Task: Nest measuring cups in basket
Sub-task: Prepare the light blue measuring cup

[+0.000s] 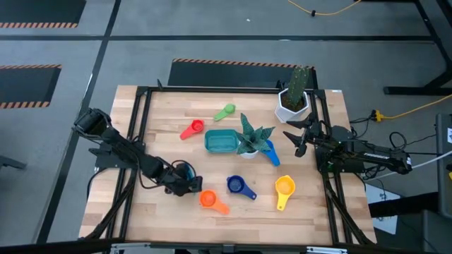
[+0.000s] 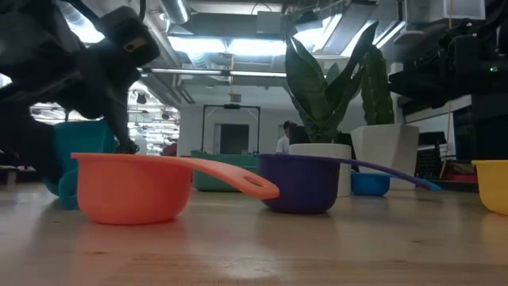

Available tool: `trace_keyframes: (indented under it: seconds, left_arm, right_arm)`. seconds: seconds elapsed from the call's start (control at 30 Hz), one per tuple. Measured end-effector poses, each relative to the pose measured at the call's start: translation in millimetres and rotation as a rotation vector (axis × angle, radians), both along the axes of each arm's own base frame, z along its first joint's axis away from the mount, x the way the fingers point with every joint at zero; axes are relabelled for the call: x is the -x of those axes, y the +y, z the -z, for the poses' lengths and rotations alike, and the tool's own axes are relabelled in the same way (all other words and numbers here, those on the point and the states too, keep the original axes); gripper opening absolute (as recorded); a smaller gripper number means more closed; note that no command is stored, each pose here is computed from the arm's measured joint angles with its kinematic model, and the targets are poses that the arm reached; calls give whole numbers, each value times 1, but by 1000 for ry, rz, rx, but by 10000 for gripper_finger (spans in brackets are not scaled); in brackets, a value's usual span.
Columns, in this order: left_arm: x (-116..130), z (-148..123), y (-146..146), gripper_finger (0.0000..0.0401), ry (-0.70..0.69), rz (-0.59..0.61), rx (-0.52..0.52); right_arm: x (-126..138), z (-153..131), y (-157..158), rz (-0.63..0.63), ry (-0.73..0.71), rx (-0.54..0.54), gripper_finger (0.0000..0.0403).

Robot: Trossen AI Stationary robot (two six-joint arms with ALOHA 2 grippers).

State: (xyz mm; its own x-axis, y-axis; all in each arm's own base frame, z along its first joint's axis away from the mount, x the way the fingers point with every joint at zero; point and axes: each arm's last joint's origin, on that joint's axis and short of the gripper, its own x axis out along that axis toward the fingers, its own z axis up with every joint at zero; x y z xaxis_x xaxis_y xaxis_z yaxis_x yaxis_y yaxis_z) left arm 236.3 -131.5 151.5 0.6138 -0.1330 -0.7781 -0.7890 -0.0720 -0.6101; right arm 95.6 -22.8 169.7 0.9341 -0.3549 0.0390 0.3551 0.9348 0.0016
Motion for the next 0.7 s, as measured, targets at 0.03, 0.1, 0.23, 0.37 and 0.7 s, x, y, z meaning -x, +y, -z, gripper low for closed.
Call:
trace_keyframes:
  seconds: [0.03, 0.1, 0.23, 0.37, 0.7]
  left_arm:
    - [0, 0, 0, 275, -3, -5, -6]
    - [0, 0, 1, 275, -6, -17, -20]
    - [0, 2, 5, 275, 18, -45, -25]
    - [2, 4, 9, 269, 55, -65, -37]
    - [8, 8, 14, 222, 140, -69, -76]
  right_arm:
    - [0, 0, 0, 0, 0, 0, 233]
    - [0, 0, 0, 0, 0, 0, 233]
    - [0, 0, 0, 0, 0, 0, 233]
    - [0, 0, 0, 0, 0, 0, 233]
    - [0, 0, 0, 0, 0, 0, 233]
